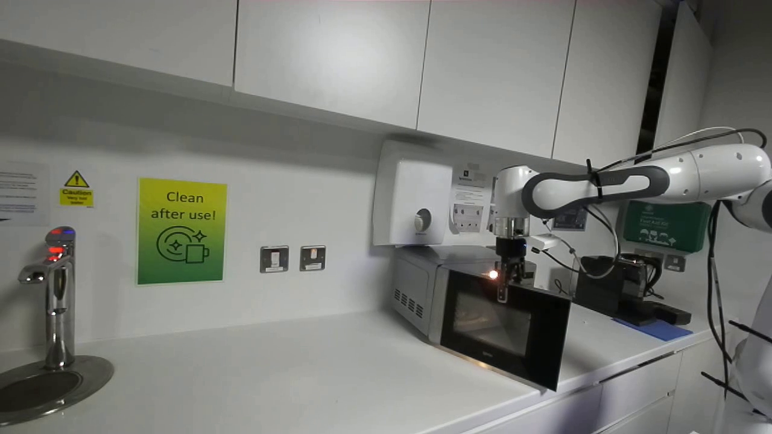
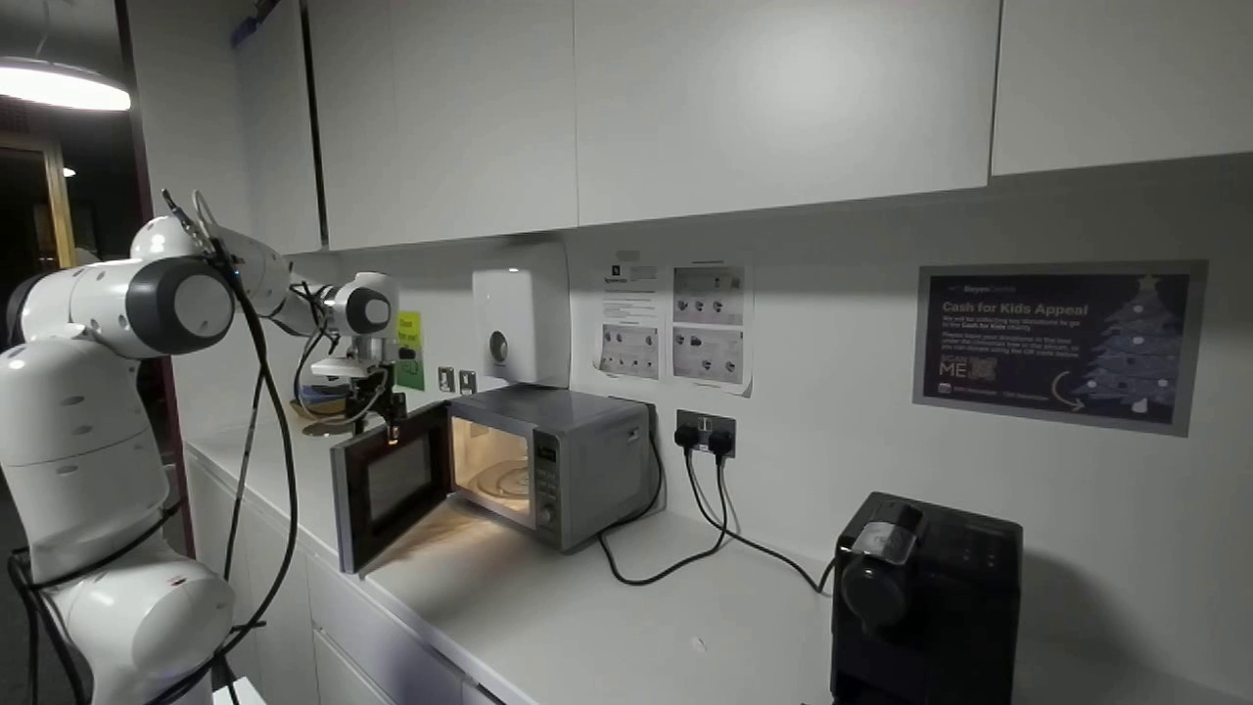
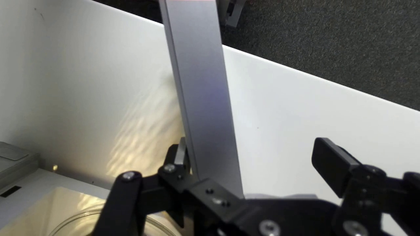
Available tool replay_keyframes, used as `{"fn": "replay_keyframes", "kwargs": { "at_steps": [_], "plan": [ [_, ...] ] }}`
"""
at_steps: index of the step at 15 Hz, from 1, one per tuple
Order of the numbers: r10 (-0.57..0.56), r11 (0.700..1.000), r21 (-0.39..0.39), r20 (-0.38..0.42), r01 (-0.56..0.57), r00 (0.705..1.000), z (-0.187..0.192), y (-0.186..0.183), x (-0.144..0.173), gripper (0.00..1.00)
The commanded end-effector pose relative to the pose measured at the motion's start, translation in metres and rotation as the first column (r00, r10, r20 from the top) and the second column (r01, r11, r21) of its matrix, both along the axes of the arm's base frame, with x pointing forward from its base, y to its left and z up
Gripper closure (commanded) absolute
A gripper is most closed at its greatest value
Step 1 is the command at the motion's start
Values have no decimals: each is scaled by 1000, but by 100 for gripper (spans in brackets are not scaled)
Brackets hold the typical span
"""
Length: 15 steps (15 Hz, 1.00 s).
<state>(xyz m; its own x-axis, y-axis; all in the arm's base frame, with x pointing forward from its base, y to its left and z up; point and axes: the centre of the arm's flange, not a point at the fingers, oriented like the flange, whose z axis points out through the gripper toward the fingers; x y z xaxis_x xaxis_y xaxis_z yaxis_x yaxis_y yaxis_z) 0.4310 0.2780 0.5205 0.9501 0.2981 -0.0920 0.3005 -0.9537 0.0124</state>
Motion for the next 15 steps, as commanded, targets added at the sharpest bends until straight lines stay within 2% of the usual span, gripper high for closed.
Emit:
{"fn": "replay_keyframes", "kwargs": {
  "at_steps": [1,15],
  "plan": [
    [-19,1000,7,27,19,999,5,13,8,0],
    [-40,999,35,40,38,998,9,30,17,0]
  ]
}}
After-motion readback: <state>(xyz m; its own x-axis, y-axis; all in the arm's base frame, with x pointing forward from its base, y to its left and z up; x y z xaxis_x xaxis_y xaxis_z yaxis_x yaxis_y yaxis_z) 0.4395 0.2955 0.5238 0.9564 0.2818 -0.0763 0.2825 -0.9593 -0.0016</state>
